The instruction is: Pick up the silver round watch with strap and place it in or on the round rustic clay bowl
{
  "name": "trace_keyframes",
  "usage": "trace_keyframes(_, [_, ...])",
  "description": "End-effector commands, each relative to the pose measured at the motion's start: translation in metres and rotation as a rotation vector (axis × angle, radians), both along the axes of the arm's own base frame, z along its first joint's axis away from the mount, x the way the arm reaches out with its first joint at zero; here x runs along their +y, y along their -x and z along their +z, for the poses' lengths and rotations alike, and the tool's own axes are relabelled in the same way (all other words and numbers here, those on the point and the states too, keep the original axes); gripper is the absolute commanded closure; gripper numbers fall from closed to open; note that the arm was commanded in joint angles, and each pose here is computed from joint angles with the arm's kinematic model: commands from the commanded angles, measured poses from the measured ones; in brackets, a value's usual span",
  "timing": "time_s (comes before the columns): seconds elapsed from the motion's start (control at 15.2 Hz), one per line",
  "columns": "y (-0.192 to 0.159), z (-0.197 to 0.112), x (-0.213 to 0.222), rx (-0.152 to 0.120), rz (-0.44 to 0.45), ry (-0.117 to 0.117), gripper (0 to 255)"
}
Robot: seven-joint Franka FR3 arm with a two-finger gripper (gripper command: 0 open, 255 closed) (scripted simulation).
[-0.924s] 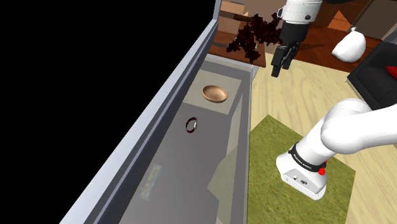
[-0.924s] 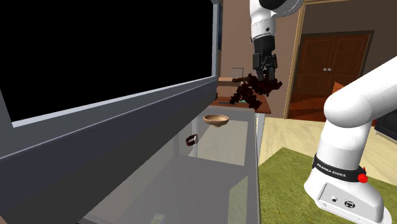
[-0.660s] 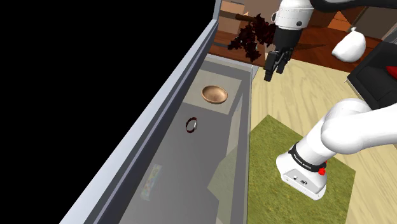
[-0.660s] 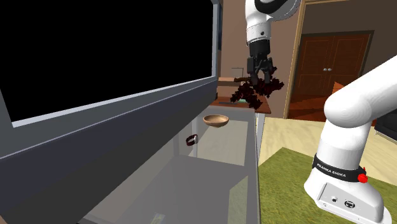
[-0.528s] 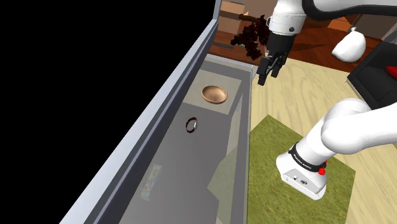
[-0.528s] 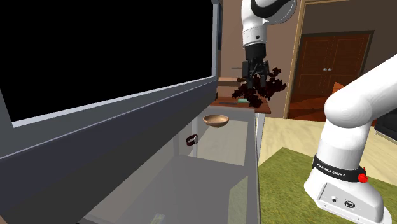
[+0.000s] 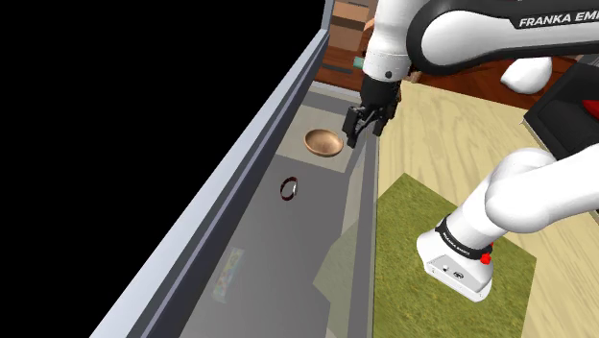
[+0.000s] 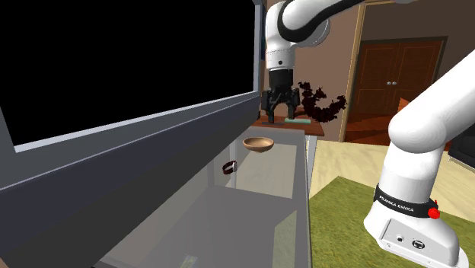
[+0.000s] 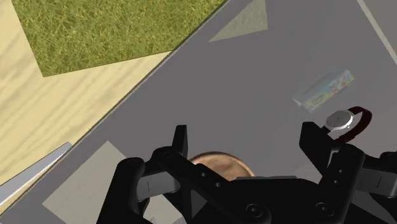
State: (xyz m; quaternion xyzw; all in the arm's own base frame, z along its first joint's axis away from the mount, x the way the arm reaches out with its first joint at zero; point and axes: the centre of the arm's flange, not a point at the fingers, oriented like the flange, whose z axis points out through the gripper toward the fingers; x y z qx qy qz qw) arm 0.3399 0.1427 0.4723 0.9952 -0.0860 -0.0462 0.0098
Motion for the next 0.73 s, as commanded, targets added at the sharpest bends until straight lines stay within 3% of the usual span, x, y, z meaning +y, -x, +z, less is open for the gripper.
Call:
trace_keyframes(0.0, [-0.009, -0.013, 0.022, -0.019, -0.028, 0.004, 0])
trace_keyframes(0.66, [-0.07, -0.077, 0.114, -0.104, -0.158, 0.032, 0])
